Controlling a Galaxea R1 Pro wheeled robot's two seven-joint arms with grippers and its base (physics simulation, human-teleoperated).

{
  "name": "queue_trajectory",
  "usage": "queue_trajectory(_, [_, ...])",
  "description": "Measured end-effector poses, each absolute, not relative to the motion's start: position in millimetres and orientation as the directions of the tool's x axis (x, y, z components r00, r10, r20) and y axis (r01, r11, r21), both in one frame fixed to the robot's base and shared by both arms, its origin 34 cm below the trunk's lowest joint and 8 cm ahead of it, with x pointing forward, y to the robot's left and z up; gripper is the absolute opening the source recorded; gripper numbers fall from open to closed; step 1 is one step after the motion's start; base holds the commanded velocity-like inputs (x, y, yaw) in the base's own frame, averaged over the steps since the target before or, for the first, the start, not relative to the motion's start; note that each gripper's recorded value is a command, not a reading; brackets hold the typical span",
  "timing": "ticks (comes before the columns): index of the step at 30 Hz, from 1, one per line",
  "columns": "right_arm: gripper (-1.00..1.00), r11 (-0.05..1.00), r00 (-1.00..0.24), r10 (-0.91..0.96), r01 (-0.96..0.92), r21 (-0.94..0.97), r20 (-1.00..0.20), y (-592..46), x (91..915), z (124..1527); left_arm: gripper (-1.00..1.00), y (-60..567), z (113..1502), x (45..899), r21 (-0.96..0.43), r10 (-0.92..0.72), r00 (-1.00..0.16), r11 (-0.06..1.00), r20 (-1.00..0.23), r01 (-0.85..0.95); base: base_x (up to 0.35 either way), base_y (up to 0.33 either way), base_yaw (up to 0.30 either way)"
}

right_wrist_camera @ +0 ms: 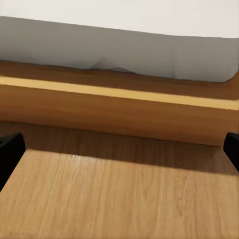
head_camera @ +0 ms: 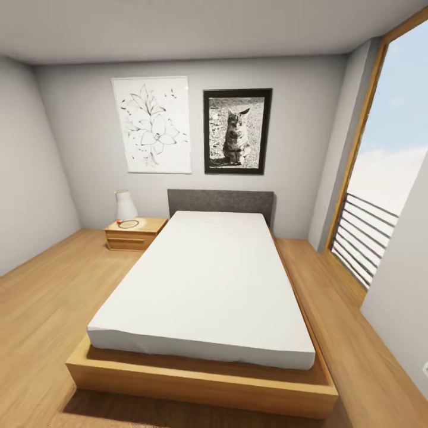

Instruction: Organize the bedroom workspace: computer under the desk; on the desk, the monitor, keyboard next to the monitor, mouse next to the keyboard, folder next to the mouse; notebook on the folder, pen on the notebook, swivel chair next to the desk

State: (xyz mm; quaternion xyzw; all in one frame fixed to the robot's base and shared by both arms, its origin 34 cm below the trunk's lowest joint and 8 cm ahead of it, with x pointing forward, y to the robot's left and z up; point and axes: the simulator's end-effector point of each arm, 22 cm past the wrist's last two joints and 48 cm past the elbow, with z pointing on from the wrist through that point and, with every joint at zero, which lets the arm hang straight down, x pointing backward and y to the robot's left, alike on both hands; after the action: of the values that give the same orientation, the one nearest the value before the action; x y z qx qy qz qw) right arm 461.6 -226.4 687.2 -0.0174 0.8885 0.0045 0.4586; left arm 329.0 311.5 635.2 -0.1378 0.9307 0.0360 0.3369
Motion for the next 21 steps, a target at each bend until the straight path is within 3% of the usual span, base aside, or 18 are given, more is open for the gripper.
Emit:
queue_trajectory(15, [1.00, 0.999, -0.574, -0.027, -0.031, -0.011, -0.819, -229.0, 463.1, 688.8, 1.00, 311.5, 635.9, 330.0, -0.027, -0.233, -0.733, 0.959, -0.640, -0.281, 0.000, 0.000, 0.282])
queue_trajectory(21, [1.00, 0.999, -0.572, -0.027, -0.031, -0.011, -0.820, -228.9, 463.6, 689.5, 1.00, 311.5, 636.4, 330.8, -0.028, -0.232, -0.731, 0.959, -0.641, -0.281, 0.000, 0.000, 0.138])
